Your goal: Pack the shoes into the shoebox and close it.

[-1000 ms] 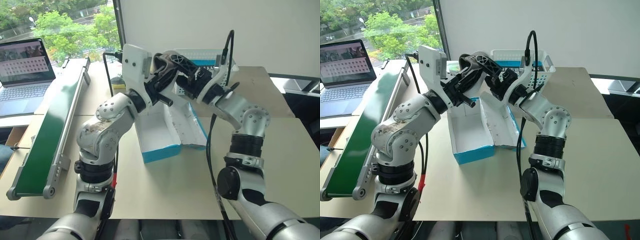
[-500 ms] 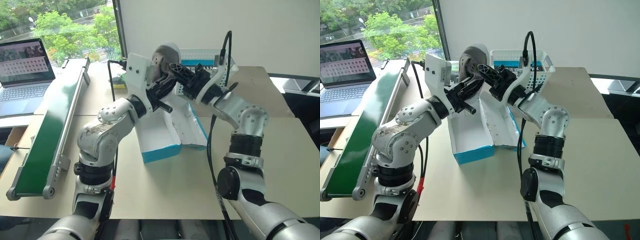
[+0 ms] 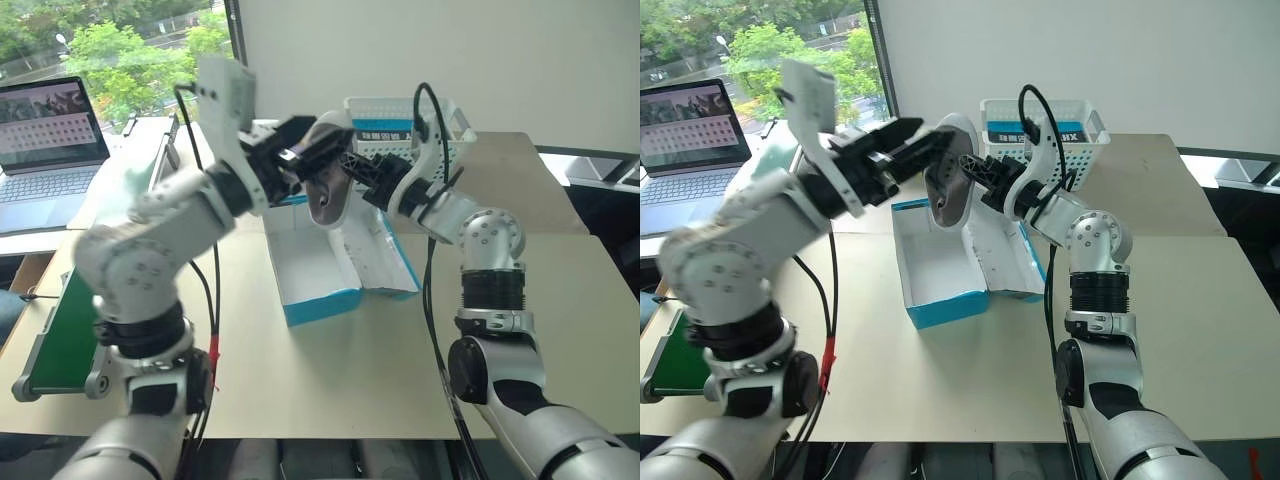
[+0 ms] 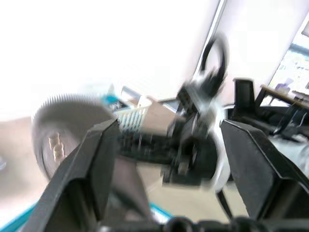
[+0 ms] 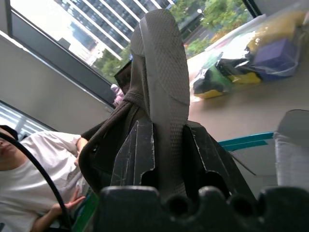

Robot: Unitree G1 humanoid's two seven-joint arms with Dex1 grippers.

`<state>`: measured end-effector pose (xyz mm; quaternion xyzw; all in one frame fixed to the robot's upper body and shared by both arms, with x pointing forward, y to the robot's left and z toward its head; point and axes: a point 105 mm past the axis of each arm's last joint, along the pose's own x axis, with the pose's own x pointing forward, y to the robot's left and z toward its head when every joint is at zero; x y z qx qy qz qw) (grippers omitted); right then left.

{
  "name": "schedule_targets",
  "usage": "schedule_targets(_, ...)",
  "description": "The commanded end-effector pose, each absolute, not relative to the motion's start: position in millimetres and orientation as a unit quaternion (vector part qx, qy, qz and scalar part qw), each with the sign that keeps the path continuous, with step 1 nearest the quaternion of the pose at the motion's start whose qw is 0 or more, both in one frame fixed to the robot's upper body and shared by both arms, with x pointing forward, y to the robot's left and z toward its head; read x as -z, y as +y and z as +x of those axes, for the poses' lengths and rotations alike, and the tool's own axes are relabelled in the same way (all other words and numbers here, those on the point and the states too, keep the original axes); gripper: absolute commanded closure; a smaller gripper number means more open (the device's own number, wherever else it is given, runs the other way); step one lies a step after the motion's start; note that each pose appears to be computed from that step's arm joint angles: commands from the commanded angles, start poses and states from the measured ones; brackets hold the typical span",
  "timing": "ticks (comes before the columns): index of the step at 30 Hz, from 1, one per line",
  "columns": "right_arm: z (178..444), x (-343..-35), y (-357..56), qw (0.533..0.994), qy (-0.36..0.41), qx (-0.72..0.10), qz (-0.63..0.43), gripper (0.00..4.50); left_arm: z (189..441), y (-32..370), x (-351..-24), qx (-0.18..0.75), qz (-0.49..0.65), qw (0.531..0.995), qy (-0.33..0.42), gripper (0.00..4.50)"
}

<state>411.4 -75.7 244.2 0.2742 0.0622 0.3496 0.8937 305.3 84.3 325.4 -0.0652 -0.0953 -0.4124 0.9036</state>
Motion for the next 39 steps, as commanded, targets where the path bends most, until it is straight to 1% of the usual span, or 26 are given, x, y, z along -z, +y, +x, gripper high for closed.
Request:
schedule_targets(1, 410.1, -266.6, -81.0, 0.921, 0.015, -0.357, 0.153, 4.2, 300.1, 123.0, -327.0, 0.38, -0.026, 0.921, -0.076, 1.15)
schedule_targets(3, 405.6, -274.1, -74.9, 0.923, 0.004, -0.372, 0.096, 4.2, 303.8, 147.1, -314.2, 0.336, 0.012, 0.941, -0.043, 1.15)
schedule_targets(5, 403.1, -280.0, -69.5, 0.921, -0.003, -0.382, 0.076, 4.2, 306.3, 160.5, -302.6, 0.307, 0.043, 0.95, -0.018, 1.15)
schedule_targets(7, 390.9, -286.9, -48.1, 0.908, 0.001, -0.418, 0.023, 4.2, 308.4, 179.6, -275.7, 0.266, 0.09, 0.959, 0.032, 1.15)
schedule_targets(9, 380.3, -284.4, -28.9, 0.896, 0.016, -0.444, -0.016, 4.2, 305.7, 184.3, -252.9, 0.256, 0.119, 0.957, 0.068, 1.15)
schedule_targets(11, 381.8, -275.2, -23.8, 0.9, 0.035, -0.432, -0.049, 4.2, 302.7, 177.4, -242.8, 0.268, 0.129, 0.952, 0.073, 1.15)
schedule_targets(13, 382.9, -268.6, -22.1, 0.902, 0.046, -0.423, -0.068, 4.2, 301.6, 171.9, -238.5, 0.276, 0.128, 0.95, 0.07, 1.15)
schedule_targets(17, 383.4, -262.0, -19.7, 0.903, 0.062, -0.42, -0.068, 4.2, 303.5, 169.2, -233.9, 0.271, 0.129, 0.951, 0.067, 1.15)
schedule_targets(20, 391.4, -238.9, -22.0, 0.913, 0.096, -0.394, -0.055, 4.2, 310.3, 174.2, -231.3, 0.246, 0.13, 0.958, 0.065, 1.15)
schedule_targets(24, 403.2, -209.7, -30.3, 0.926, 0.13, -0.349, -0.056, 4.2, 313.4, 177.4, -229.2, 0.236, 0.149, 0.958, 0.067, 1.15)
schedule_targets(29, 405.0, -192.3, -22.2, 0.929, 0.148, -0.336, -0.042, 4.2, 318.3, 176.7, -227.2, 0.235, 0.157, 0.957, 0.068, 1.15)
schedule_targets(33, 404.9, -183.2, -26.1, 0.932, 0.153, -0.321, -0.066, 4.2, 321.8, 175.4, -230.5, 0.237, 0.161, 0.956, 0.062, 1.15)
schedule_targets(39, 407.9, -167.6, -36.5, 0.933, 0.159, -0.294, -0.132, 4.2, 325.5, 169.3, -231.7, 0.245, 0.166, 0.953, 0.056, 1.15)
